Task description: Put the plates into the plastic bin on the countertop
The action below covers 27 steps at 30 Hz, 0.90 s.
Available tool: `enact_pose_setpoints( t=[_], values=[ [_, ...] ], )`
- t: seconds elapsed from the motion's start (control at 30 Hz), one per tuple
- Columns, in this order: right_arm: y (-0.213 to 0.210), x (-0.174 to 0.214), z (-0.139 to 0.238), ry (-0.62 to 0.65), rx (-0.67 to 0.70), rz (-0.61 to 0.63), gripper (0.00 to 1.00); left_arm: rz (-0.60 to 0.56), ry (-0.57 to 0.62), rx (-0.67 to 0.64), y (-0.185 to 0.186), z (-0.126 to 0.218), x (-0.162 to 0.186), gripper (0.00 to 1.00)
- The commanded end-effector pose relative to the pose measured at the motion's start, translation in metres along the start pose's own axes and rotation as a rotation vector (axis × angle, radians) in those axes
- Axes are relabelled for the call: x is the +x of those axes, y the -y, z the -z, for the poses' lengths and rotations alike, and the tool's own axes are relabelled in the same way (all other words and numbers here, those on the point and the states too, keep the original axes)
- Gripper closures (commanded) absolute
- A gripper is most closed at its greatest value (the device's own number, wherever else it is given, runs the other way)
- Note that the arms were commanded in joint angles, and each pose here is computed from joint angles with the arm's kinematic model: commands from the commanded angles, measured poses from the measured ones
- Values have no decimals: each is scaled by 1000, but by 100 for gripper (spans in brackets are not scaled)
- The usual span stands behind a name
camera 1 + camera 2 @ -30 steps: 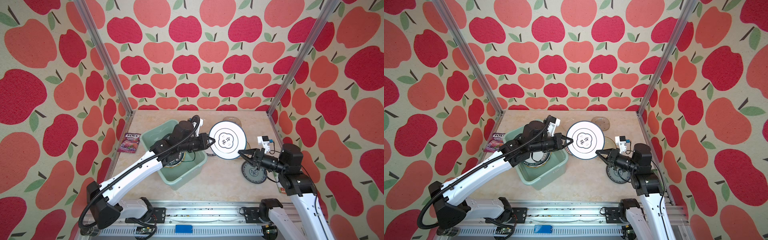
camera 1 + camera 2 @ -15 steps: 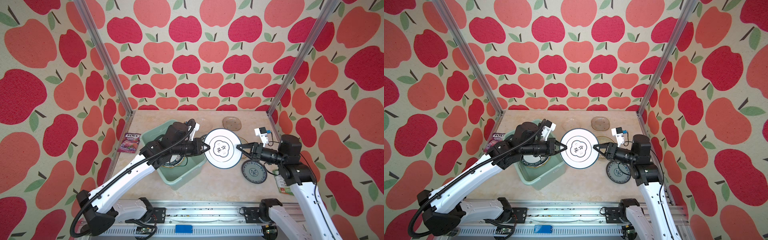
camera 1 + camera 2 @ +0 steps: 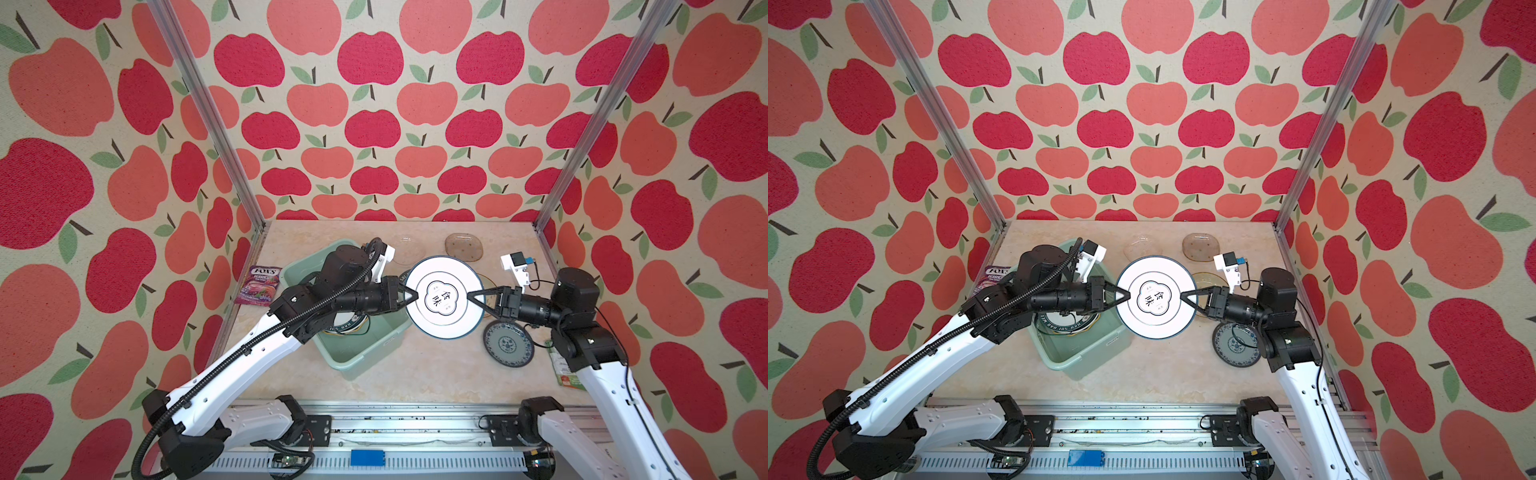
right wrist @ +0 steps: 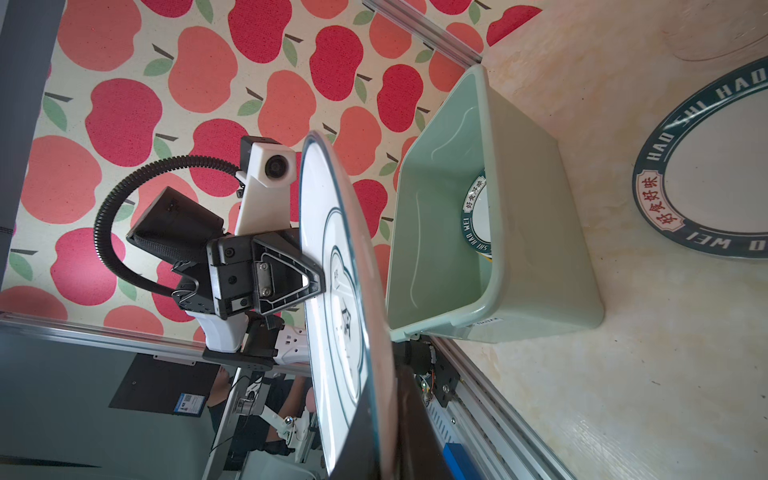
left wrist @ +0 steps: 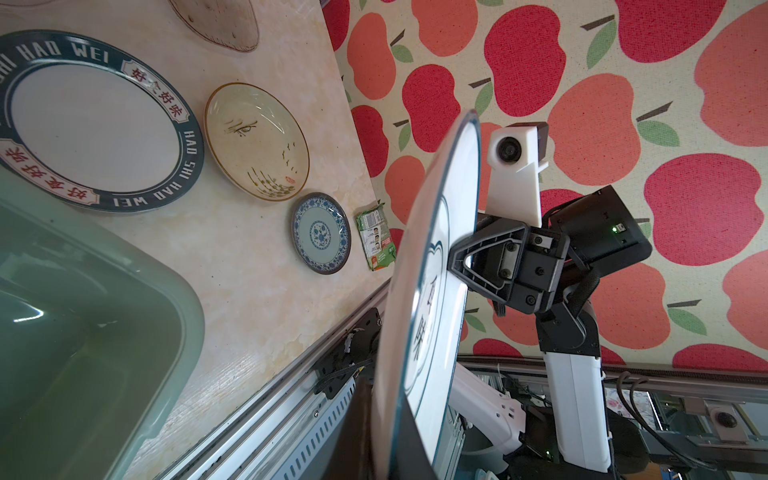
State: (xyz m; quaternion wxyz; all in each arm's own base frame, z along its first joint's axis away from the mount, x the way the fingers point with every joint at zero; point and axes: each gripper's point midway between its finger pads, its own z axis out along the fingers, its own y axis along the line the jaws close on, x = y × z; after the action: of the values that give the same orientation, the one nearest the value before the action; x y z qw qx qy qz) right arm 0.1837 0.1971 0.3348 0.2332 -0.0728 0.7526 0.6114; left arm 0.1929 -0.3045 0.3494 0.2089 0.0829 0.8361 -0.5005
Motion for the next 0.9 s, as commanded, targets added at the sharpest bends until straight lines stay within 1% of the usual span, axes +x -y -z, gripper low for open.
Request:
enact_pose_setpoints(
  t=[0.0,0.03,0.07,0.13,0.17,0.23,0.27,0.3,0.33,0.4,0.5,0.63,0.73,0.87],
  values=[
    [-13,-1,1,2,-30,-5,100,-10,50,31,8,5,-9,89],
    [-12,-2,1,10,-21,-12,100,-6,65,27,8,7,-11,83],
    [-12,-3,1,17,-12,-19,100,-5,80,22,7,10,-12,74],
    [-12,-5,2,27,5,-30,100,-7,110,9,6,18,-14,65],
    [-11,-6,2,33,22,-39,100,-7,127,-12,3,21,-15,56],
    [-9,-7,3,48,56,-53,100,-24,186,-34,2,40,-17,41],
    [-9,-8,4,57,73,-60,100,-32,225,-56,-1,49,-20,31],
    [-9,-9,4,65,85,-65,100,-38,262,-77,-4,58,-22,27],
    [-9,-10,5,75,102,-73,100,-51,306,-96,-7,70,-23,26],
    [-8,-13,6,96,136,-81,100,-69,393,-138,-14,94,-26,18],
    [-8,-18,2,115,183,-86,100,-96,527,-183,-25,131,-27,12],
    [-10,-23,-21,86,242,-67,100,-127,660,-236,-37,172,-24,6],
    [-14,-28,-49,44,269,-42,100,-136,705,-266,-43,191,-21,4],
    [-16,-38,-91,-9,347,10,100,-139,706,-324,-49,205,-16,3]
  ],
)
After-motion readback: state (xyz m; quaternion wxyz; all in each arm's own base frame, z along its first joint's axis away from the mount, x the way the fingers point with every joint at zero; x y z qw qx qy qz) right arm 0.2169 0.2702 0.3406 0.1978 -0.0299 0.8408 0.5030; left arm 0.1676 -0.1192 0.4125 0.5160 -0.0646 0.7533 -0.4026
